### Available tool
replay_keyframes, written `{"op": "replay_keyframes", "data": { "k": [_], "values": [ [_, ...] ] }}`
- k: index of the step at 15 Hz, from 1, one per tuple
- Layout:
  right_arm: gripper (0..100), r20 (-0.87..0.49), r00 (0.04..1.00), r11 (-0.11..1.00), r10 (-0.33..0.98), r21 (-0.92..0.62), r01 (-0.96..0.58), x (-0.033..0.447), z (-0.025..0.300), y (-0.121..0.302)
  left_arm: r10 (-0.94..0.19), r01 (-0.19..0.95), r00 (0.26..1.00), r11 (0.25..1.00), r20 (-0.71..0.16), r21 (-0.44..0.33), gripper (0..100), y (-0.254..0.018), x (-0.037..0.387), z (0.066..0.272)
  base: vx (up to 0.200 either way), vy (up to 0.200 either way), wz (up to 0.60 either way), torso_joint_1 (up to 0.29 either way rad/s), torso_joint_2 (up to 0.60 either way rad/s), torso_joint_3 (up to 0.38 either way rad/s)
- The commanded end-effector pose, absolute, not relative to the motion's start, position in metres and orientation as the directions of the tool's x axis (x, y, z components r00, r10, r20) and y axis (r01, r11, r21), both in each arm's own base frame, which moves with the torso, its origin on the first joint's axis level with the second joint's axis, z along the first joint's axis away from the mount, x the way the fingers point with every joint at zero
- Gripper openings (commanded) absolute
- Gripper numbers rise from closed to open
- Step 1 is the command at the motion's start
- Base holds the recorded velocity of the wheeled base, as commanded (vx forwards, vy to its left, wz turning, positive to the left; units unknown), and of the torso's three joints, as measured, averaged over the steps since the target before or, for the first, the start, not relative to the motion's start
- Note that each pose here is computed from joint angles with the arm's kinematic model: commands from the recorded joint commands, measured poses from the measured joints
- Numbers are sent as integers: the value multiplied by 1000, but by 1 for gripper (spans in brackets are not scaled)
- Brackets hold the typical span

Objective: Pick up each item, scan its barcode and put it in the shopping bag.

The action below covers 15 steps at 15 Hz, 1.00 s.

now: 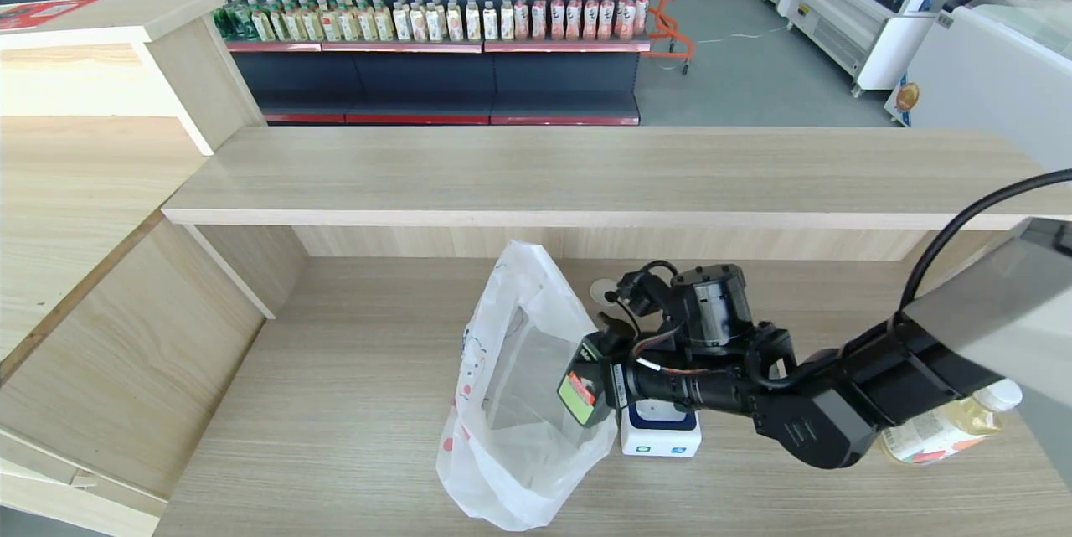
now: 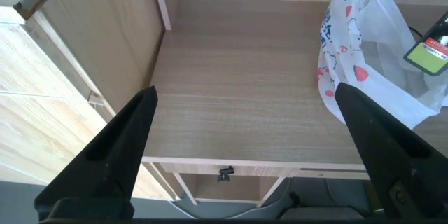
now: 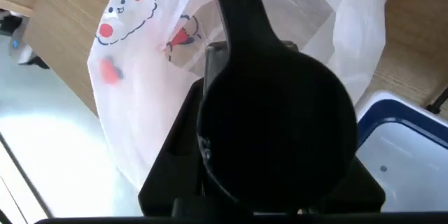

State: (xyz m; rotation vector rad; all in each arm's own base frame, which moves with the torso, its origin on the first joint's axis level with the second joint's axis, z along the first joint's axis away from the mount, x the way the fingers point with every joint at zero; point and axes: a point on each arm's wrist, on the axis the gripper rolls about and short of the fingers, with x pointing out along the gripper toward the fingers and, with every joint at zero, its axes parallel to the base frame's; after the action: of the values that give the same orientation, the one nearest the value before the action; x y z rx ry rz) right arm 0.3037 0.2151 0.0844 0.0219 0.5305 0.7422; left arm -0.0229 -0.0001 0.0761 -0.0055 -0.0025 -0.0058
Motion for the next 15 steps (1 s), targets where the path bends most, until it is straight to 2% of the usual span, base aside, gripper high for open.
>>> {"op": "replay_keyframes", "data": {
  "k": [1, 6, 9, 12, 13, 15],
  "values": [
    [0, -472, 595, 723, 650, 143, -676, 319, 54, 231, -6, 6, 1000, 1000, 3, -6, 100, 0, -23, 76, 0, 0, 0, 0, 0, 0],
    [0, -431, 552, 609, 714, -6, -793, 325, 40, 283, -6, 6, 1000, 1000, 3, -6, 100, 0, -23, 76, 0, 0, 0, 0, 0, 0],
    [0, -454, 545, 547, 705, -141, -825, 329, 26, 284, -6, 6, 1000, 1000, 3, -6, 100, 0, -23, 76, 0, 0, 0, 0, 0, 0],
    [0, -459, 546, 522, 701, -191, -831, 330, 23, 283, -6, 6, 1000, 1000, 3, -6, 100, 0, -23, 76, 0, 0, 0, 0, 0, 0],
    [100, -454, 548, 525, 702, -189, -830, 330, 24, 283, -6, 6, 1000, 1000, 3, -6, 100, 0, -23, 76, 0, 0, 0, 0, 0, 0],
    [100, -436, 552, 550, 711, -146, -822, 332, 31, 282, -6, 6, 1000, 1000, 3, -6, 100, 0, -23, 76, 0, 0, 0, 0, 0, 0]
  ]
}}
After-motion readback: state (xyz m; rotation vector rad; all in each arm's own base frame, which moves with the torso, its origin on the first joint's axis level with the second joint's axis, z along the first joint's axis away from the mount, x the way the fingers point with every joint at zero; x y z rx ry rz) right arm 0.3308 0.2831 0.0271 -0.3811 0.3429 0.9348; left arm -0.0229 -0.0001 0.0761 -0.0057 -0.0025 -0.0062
